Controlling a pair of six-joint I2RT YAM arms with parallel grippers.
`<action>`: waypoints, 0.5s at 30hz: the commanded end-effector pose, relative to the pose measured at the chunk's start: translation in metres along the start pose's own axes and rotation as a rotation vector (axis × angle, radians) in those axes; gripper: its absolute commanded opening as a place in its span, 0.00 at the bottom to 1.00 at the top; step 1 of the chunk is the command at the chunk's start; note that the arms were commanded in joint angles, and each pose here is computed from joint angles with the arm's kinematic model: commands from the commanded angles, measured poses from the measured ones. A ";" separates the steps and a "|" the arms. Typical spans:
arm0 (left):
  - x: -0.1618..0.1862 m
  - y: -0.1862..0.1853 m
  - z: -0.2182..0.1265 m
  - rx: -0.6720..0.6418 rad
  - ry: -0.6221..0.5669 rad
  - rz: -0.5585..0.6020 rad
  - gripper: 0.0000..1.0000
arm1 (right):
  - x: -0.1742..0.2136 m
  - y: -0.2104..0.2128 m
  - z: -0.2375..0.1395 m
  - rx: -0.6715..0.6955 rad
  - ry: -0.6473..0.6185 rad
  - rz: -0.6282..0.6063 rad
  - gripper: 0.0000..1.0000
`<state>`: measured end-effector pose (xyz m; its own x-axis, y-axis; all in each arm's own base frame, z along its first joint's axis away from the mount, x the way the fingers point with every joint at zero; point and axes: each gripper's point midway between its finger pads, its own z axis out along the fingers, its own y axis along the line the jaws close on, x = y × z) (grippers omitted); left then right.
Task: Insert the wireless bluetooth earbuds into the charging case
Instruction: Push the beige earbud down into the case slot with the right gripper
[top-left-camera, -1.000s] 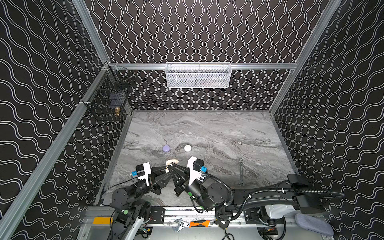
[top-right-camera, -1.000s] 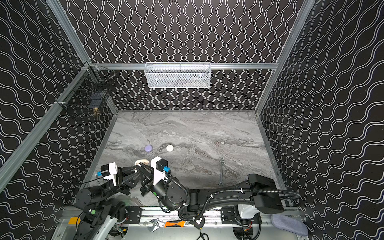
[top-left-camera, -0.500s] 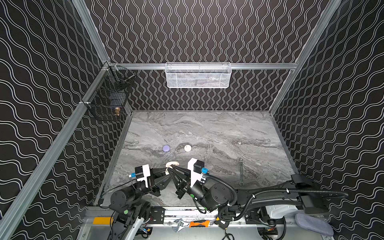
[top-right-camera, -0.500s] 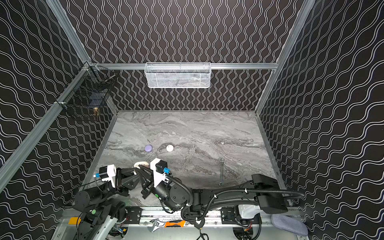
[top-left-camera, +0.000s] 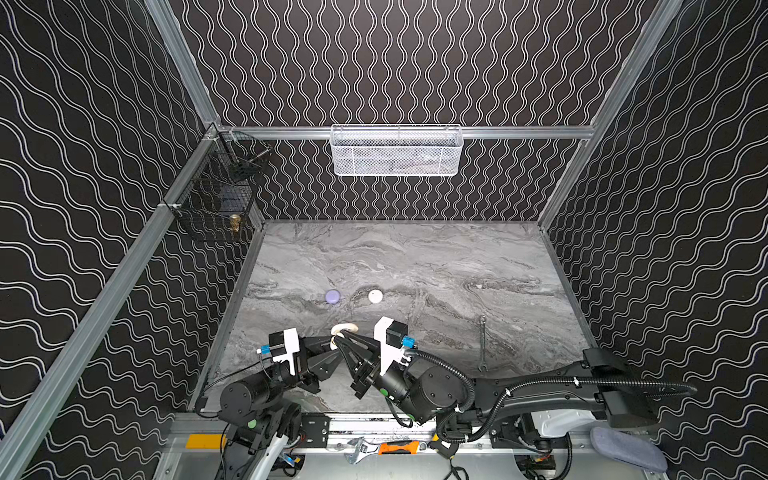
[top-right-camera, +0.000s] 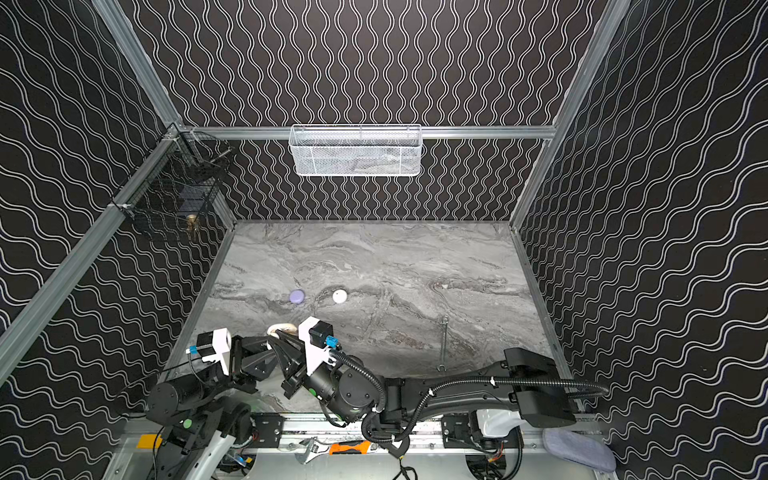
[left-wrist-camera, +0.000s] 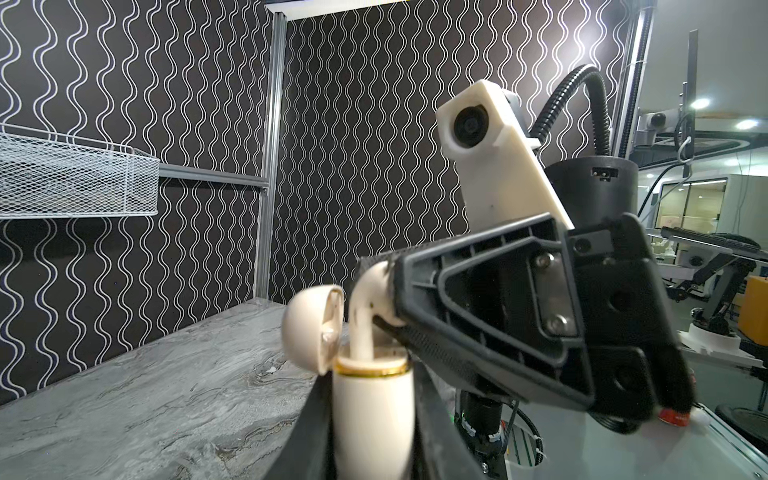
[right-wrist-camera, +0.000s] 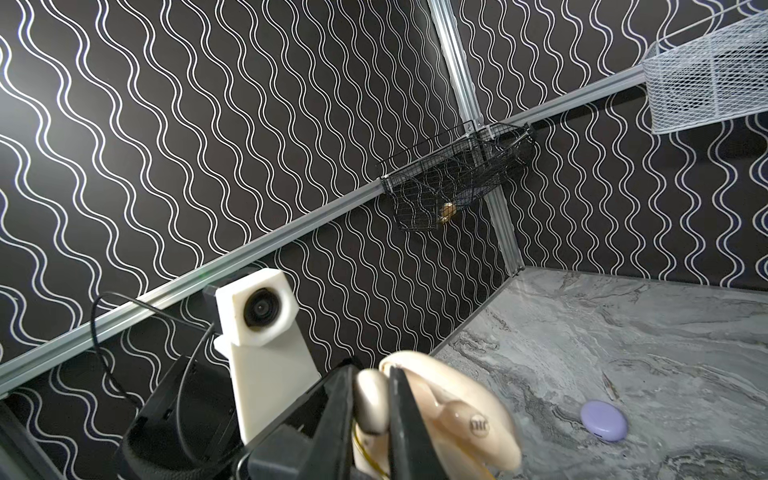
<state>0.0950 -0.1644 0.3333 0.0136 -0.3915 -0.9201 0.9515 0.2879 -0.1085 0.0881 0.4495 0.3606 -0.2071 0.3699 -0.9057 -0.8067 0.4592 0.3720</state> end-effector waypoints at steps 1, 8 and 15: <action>-0.030 -0.037 -0.004 0.142 -0.089 0.155 0.00 | 0.053 -0.014 -0.003 0.037 0.183 -0.122 0.07; -0.029 -0.037 -0.003 0.138 -0.088 0.156 0.00 | 0.053 -0.018 -0.004 0.054 0.179 -0.123 0.13; -0.031 -0.038 -0.003 0.140 -0.089 0.161 0.00 | 0.050 -0.019 -0.003 0.070 0.179 -0.134 0.17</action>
<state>0.0954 -0.1647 0.3325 0.0069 -0.3902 -0.9207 0.9515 0.2858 -0.1141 0.0892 0.4489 0.3597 -0.2031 0.3666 -0.9079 -0.8013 0.4706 0.3693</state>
